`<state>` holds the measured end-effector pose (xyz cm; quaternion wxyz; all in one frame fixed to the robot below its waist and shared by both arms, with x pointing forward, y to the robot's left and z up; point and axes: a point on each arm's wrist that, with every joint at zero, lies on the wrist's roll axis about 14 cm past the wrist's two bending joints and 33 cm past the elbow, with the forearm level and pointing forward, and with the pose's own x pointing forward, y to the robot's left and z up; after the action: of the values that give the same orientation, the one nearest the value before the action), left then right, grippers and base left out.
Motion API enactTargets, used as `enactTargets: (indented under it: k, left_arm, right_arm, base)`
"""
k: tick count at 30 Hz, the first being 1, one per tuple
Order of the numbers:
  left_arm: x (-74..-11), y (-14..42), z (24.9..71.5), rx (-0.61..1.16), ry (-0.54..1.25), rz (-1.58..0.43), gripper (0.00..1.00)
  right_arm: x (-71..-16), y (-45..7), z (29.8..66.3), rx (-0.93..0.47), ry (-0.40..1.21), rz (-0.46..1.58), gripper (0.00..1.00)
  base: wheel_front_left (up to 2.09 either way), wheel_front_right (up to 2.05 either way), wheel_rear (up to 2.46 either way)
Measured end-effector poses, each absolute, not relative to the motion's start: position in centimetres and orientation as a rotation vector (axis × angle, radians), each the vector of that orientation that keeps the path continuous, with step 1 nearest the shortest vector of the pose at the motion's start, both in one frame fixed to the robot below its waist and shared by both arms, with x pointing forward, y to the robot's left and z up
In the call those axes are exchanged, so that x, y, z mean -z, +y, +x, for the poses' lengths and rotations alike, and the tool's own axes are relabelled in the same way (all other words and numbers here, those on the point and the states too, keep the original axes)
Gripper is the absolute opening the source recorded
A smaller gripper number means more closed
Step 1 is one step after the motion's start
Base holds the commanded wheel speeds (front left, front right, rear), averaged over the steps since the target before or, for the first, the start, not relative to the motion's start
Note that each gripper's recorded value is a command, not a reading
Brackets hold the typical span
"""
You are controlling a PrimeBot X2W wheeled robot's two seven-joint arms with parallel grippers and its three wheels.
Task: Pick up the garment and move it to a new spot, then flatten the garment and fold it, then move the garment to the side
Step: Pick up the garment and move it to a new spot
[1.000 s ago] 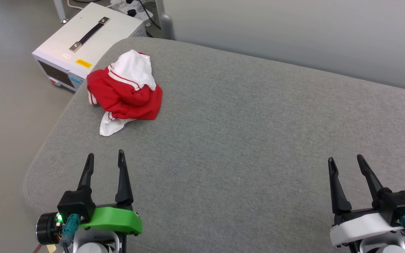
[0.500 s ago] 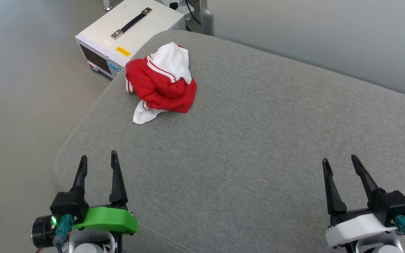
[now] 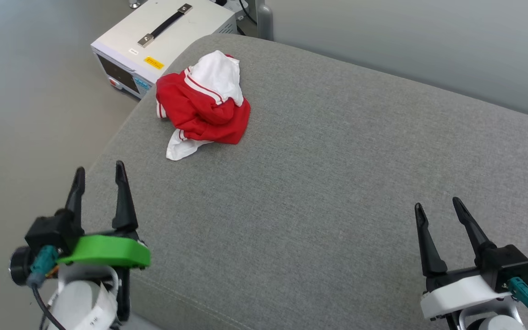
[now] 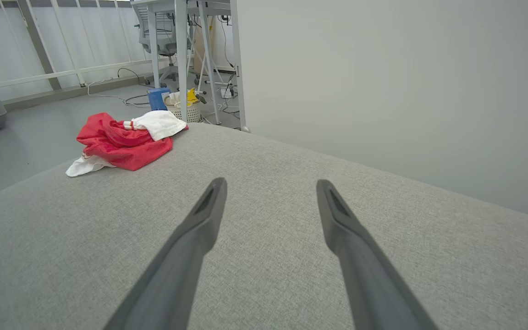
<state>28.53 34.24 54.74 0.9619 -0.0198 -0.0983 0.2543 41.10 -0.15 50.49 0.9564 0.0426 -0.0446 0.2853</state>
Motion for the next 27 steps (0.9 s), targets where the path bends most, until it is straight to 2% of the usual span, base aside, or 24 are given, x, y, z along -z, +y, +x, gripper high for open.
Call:
enactTargets:
  k: [9, 15, 21, 27]
  left_arm:
    - [-62.5, 38.4, 35.4, -0.449, -0.358, 0.084, 1.0]
    - [-64.0, 39.0, 41.4, -0.367, -0.341, 0.115, 1.0]
    - [-62.6, 38.2, 47.7, -0.254, -0.244, 0.137, 1.0]
    - [-57.0, 37.6, 52.6, -0.18, 0.055, 0.108, 1.0]
  right_arm:
    - [-51.0, -1.0, 42.8, -0.547, -0.134, 0.071, 1.0]
    - [-51.1, -1.7, 44.5, -0.522, -0.162, 0.061, 1.0]
    - [-50.5, -2.7, 46.5, -0.495, -0.178, 0.063, 1.0]
    - [-49.1, -3.7, 47.8, -0.467, -0.167, 0.061, 1.0]
  base:
    - [0.0, 0.0, 0.0]
    - [0.0, 0.0, 0.0]
    - [0.0, 0.0, 0.0]
    - [0.0, 0.0, 0.0]
